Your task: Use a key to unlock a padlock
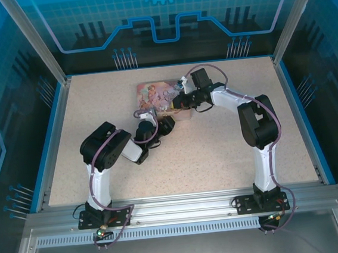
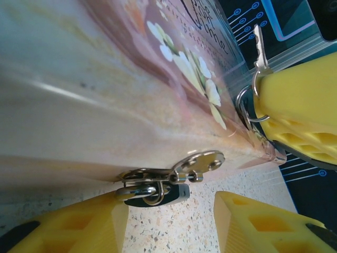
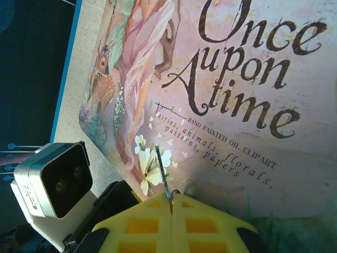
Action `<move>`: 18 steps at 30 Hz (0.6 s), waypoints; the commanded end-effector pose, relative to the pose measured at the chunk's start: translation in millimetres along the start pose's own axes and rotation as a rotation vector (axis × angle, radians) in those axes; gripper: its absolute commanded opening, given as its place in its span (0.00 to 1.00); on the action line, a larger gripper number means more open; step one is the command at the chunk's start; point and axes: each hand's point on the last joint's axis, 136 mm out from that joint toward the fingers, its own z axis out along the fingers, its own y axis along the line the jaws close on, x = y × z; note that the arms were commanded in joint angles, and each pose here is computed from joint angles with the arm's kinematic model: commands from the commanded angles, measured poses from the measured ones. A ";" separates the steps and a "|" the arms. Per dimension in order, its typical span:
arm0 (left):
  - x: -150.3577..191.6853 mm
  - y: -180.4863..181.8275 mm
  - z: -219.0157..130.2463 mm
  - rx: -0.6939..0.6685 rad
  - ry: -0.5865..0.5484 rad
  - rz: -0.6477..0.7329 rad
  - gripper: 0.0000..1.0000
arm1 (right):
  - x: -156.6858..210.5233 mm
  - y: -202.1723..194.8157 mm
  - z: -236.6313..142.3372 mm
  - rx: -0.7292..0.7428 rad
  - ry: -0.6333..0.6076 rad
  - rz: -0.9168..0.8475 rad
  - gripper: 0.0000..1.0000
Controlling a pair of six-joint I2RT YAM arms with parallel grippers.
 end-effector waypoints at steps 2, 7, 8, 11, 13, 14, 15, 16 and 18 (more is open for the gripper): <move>-21.8 -37.6 -4.8 0.120 -0.087 0.029 0.48 | 28.0 -18.0 12.7 0.051 0.079 0.059 0.00; -25.7 -44.9 -4.8 0.146 -0.101 0.009 0.53 | 28.7 -18.3 13.2 0.050 0.080 0.062 0.00; -25.7 -44.1 -4.8 0.142 -0.103 0.007 0.55 | 28.9 -18.2 13.3 0.050 0.080 0.061 0.00; -25.4 -41.2 -3.2 0.123 -0.108 0.003 0.59 | 28.6 -17.3 13.2 0.048 0.078 0.062 0.00; -24.2 -33.9 -1.2 0.088 -0.114 -0.006 0.61 | 29.0 -18.6 13.3 0.052 0.077 0.067 0.00; -24.2 -32.9 -0.3 0.077 -0.119 -0.005 0.62 | 29.5 -19.4 13.7 0.054 0.079 0.069 0.00; -23.2 -29.6 0.7 0.057 -0.121 -0.002 0.64 | 29.2 -19.5 13.6 0.054 0.078 0.071 0.00; -22.5 -26.7 1.9 0.035 -0.122 -0.001 0.65 | 29.6 -20.3 14.0 0.057 0.079 0.073 0.00; -20.7 -22.3 2.8 -0.003 -0.125 0.005 0.68 | 29.7 -20.9 14.4 0.058 0.079 0.075 0.00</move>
